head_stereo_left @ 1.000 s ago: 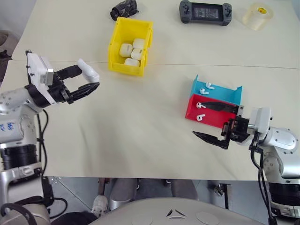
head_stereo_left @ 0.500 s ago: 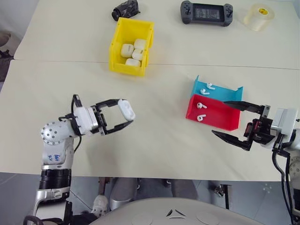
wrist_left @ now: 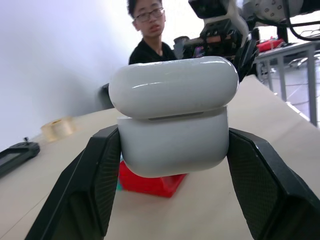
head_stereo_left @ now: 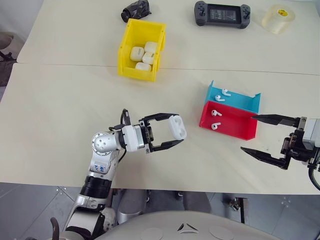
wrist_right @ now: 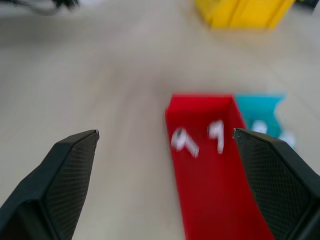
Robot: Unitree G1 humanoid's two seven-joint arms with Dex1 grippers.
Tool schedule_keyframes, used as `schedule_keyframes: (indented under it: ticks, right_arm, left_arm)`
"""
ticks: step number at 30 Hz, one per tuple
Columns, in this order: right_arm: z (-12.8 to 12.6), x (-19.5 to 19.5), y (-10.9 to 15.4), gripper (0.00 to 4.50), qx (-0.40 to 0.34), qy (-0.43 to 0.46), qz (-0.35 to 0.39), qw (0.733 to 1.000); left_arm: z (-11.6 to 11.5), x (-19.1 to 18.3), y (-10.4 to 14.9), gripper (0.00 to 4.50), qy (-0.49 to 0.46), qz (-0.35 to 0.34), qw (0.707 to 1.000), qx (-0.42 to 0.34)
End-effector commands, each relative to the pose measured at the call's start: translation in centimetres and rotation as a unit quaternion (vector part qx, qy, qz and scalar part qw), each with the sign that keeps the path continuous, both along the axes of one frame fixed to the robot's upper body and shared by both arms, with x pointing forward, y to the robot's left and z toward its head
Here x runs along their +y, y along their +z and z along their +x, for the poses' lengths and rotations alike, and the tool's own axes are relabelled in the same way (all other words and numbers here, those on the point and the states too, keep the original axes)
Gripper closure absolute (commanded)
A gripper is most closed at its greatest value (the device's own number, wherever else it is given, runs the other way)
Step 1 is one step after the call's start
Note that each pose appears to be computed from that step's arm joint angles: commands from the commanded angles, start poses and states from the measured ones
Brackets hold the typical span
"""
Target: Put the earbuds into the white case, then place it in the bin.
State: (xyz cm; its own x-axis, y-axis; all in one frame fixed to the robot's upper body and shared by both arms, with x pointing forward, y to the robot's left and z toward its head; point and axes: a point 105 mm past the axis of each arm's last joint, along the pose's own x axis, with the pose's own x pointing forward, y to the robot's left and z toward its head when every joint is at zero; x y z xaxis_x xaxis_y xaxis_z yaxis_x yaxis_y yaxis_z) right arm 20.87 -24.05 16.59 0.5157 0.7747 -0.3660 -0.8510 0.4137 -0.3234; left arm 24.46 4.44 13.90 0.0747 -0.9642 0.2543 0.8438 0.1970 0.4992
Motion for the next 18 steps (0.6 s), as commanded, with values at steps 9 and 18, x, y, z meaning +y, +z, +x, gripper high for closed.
schedule_keyframes:
  ticks: [9, 18]
  right_arm:
    - [2.2, 3.6, 0.6, 0.0, 0.038, 0.064, -0.156, 0.985]
    - [5.9, 6.3, -1.1, 0.0, 0.027, 0.124, -0.277, 0.953]
  left_arm:
    - [-2.7, -1.2, 0.9, 1.64, -0.11, -0.029, 0.993, -0.016]
    - [-3.6, -0.5, 0.2, 1.64, -0.14, -0.018, 0.99, -0.009]
